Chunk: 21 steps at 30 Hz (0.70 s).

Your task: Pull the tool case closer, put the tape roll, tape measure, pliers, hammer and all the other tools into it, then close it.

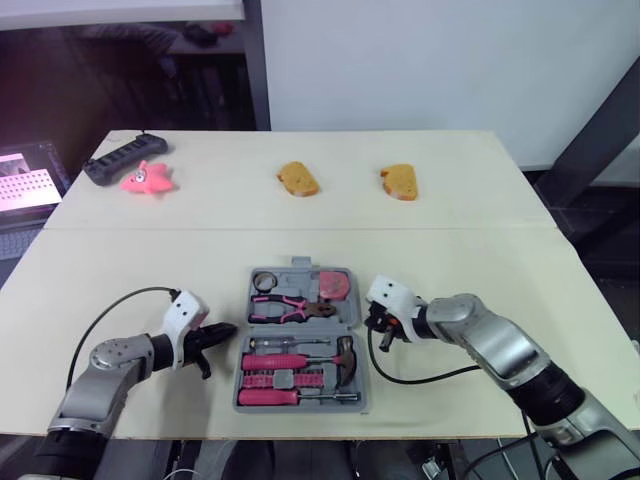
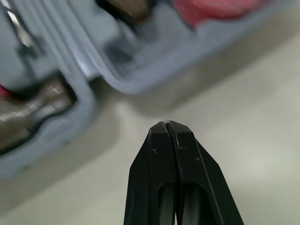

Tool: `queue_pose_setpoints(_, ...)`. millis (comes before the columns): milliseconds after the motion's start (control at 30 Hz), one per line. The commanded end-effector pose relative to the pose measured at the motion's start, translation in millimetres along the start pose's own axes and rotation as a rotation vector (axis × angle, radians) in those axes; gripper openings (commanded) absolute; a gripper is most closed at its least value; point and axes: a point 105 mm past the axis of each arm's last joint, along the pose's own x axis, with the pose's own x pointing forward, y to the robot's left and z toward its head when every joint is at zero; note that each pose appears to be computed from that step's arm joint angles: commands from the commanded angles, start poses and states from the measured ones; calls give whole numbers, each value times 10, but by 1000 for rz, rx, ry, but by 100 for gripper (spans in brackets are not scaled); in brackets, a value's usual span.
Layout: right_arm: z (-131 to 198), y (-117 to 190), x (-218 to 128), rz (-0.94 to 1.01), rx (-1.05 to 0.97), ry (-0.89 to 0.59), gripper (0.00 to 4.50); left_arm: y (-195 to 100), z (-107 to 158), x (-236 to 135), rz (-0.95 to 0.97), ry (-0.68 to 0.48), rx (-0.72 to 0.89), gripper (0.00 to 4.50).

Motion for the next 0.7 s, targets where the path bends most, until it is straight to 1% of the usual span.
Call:
queue_pose_setpoints(33,55,274,151,96,-13,-1,0,-224,40,170,-88,-34,-7,6)
queue_pose_setpoints(100,106,387,203,130,-18,-7,0,-312,102,259,-113,-65,-13,6)
queue_pose_setpoints(200,145,549,243,176,-21,-3,0,-455,97,307,-162,-67,-14,6)
queue_pose_setpoints(333,165,684,261,206,-22,-1,0,-448,-39,261,-128,-33,10,6)
queue_pose_setpoints(500,164,794,251,232,-14,3,0,-475,-210,127,-119,-4,-15,6)
queue_pose_setpoints(567,155,825,238,240,-14,10,0,-461,-238,82,-107,3,-8,6)
queue_pose_setpoints(700,91,916,138,280,-2,24,0,-405,-204,-65,-83,-28,-31,6)
